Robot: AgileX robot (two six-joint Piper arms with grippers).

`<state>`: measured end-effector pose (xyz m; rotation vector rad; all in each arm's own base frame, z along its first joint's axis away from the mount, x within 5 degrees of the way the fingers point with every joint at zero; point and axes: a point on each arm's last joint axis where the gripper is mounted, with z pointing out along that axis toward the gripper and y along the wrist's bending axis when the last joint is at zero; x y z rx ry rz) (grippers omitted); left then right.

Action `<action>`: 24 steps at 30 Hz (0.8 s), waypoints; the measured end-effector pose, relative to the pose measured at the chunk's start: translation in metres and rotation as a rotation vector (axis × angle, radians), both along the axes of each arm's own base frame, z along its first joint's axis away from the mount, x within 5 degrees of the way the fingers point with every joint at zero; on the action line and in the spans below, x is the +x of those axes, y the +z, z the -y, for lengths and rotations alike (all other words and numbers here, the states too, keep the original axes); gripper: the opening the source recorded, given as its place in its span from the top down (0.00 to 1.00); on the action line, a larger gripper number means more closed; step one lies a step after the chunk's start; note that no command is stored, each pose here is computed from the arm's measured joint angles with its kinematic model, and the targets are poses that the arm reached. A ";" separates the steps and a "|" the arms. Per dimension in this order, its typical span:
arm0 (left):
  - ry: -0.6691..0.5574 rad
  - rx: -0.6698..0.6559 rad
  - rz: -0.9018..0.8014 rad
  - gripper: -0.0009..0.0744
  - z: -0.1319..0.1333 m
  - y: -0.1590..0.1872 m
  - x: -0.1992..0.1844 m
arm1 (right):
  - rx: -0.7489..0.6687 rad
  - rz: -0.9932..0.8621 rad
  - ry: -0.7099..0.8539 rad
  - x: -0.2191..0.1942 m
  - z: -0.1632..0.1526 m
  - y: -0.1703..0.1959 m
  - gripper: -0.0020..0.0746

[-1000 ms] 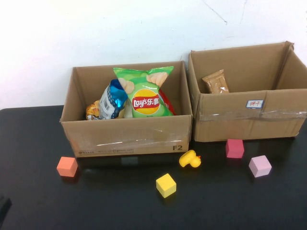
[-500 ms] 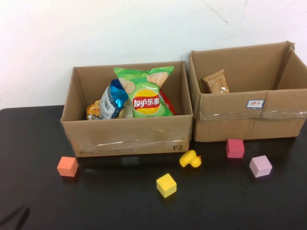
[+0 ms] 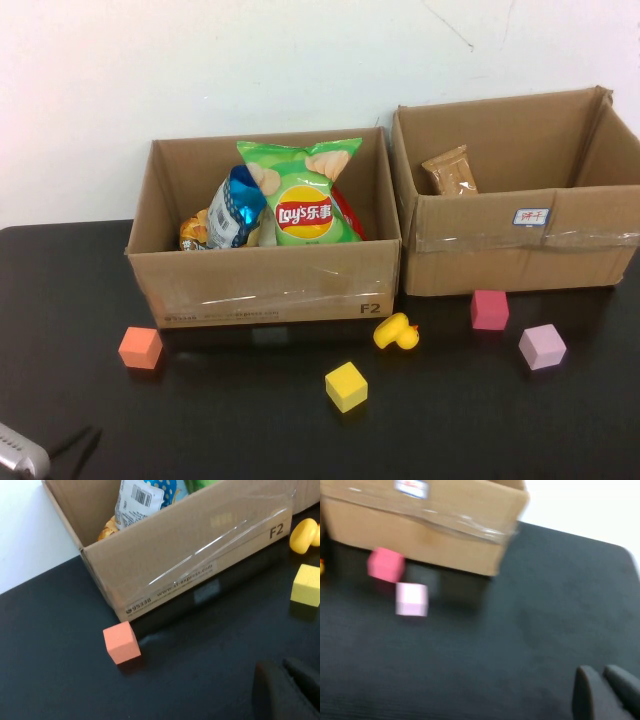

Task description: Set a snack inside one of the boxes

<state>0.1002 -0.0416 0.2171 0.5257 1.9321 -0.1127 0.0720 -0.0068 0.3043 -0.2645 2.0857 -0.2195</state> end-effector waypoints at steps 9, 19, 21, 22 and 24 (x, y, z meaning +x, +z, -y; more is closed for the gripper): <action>-0.071 -0.013 0.060 0.99 0.006 0.005 0.000 | 0.166 0.057 0.175 -0.003 -0.019 -0.025 0.97; -0.100 -0.021 0.083 0.99 0.008 0.007 0.000 | 0.167 -0.056 0.157 -0.004 -0.020 -0.034 0.97; -0.100 -0.021 0.083 0.99 0.008 0.007 0.000 | 0.155 -0.123 0.140 -0.008 -0.018 -0.039 0.97; -0.101 -0.022 0.084 0.99 0.009 0.007 0.000 | 0.149 -0.158 0.131 -0.009 -0.017 -0.042 0.97; -0.102 -0.018 0.086 0.99 0.009 0.007 0.000 | 0.150 -0.168 0.130 -0.010 -0.017 -0.042 0.97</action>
